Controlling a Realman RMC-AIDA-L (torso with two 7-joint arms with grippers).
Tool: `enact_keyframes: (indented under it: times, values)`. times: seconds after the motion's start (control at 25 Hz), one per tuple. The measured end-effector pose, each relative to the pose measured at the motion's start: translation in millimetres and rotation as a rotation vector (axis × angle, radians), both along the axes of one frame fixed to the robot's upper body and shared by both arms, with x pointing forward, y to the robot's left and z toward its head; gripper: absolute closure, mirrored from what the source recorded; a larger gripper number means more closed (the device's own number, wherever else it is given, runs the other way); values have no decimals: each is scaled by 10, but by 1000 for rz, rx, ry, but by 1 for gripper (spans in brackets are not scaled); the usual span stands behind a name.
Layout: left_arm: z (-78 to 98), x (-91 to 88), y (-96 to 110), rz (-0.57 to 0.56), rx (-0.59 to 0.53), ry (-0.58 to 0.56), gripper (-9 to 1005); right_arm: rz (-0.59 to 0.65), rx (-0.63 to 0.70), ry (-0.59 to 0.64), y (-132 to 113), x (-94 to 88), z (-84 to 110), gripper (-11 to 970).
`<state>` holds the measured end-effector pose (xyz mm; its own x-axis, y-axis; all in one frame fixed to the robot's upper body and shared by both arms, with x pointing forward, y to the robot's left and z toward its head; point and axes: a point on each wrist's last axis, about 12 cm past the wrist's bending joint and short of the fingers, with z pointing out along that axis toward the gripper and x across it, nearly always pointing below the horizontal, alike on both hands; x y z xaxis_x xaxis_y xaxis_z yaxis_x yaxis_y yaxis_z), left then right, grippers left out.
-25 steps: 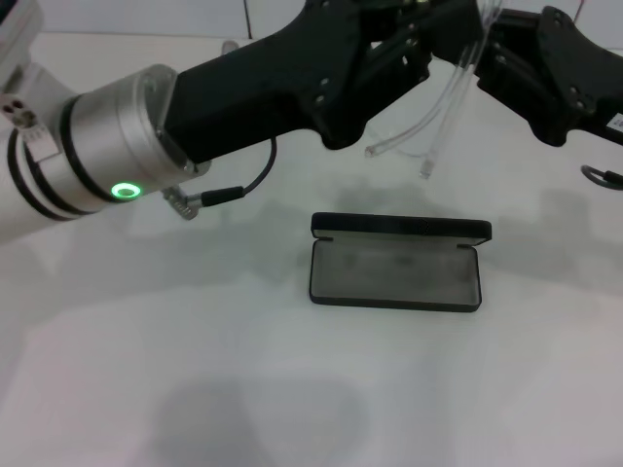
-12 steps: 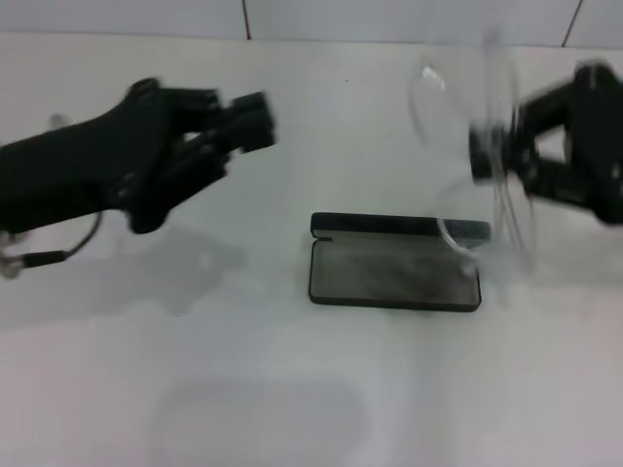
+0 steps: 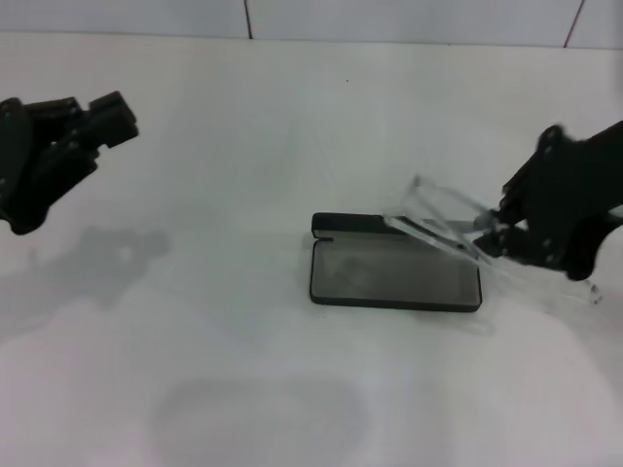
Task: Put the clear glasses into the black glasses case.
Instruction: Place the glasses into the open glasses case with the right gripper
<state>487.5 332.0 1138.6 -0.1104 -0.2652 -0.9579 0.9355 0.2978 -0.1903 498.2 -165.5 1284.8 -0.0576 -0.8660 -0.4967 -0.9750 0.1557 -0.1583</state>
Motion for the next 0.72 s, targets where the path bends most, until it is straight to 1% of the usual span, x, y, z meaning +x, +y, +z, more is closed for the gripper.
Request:
enact_keyframes:
  times: [0.08,0.24,0.28,0.36,0.52,0.72]
  values:
    - [-3,1,-3,4,-3,0,910,-6,-96,-14,161,10,-54,854]
    - [-7,14,-31,-1,-3,-4,910,22,-189,-48,402,22,-141,854]
    - [-7,14,-33,0,-4,-4,910,40,-224,-63,499,31,-200,854]
    - [-12,9,-28,4,-5,-4,910,50,-239,-73,538,30,-230,854]
    - [-23,-5,1,24,-7,-1,910,97,-302,-130,688,4,-393,854]
    - [-28,-3,10,30,-7,5,909,147,-361,-200,807,-44,-567,854]
